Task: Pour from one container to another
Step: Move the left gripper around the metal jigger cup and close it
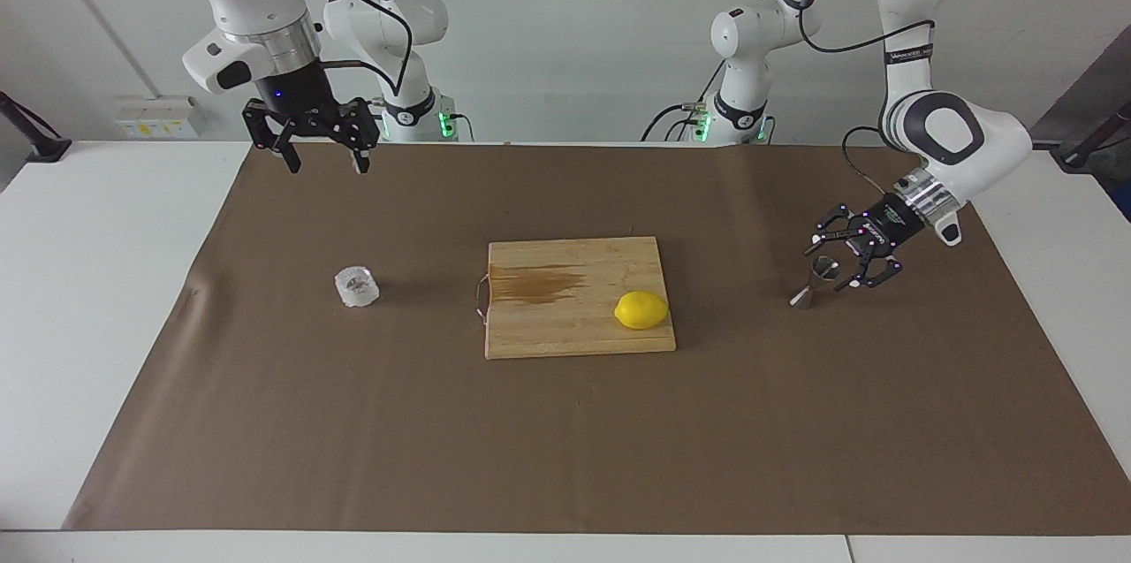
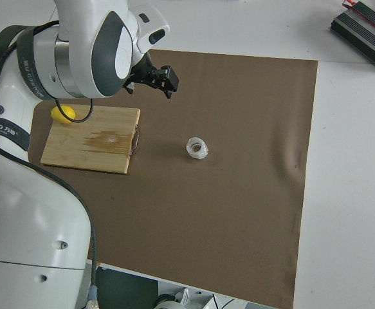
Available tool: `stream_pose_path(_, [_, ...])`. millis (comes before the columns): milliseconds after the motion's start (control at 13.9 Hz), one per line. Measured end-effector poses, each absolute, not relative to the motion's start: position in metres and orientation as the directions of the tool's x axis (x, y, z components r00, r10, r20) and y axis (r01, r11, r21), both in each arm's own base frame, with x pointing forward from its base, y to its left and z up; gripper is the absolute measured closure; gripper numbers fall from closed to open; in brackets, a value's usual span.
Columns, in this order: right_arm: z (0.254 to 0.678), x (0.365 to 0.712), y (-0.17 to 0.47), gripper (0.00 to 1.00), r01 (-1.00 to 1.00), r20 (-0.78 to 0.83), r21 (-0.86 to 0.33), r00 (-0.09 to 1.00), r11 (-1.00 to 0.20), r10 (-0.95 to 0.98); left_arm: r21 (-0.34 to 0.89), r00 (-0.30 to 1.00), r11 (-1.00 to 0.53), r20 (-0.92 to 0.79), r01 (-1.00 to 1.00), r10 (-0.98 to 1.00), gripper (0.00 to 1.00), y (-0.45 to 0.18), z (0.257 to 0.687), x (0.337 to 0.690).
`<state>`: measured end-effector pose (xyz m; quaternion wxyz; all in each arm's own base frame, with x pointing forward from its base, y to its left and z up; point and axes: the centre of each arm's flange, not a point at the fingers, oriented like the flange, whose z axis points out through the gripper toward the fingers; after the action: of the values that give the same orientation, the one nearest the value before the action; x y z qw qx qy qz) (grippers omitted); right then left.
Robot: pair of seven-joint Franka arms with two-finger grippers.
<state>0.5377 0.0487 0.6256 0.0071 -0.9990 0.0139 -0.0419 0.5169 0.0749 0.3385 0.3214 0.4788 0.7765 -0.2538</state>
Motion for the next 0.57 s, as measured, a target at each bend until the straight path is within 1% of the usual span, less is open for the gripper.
stream_pose_path(72, [0.6256, 0.5377, 0.0487, 0.00, -0.027, 0.084, -0.015, 0.996, -1.000, -0.028, -0.086, -0.335, 0.413, -0.742, 0.907, 0.580, 0.27, 0.0751, 0.3384, 0.5168])
stream_pose_path(216, [0.6256, 0.5377, 0.0488, 0.00, -0.027, 0.084, -0.015, 0.996, -1.000, -0.028, -0.086, -0.334, 0.412, -0.742, 0.907, 0.581, 0.49, 0.0747, 0.3386, 0.5169])
stream_pose_path(575, [0.6256, 0.5377, 0.0487, 0.00, -0.027, 0.084, -0.015, 0.996, -1.000, -0.028, -0.082, -0.332, 0.412, -0.741, 0.907, 0.583, 0.49, 0.0736, 0.3389, 0.5173])
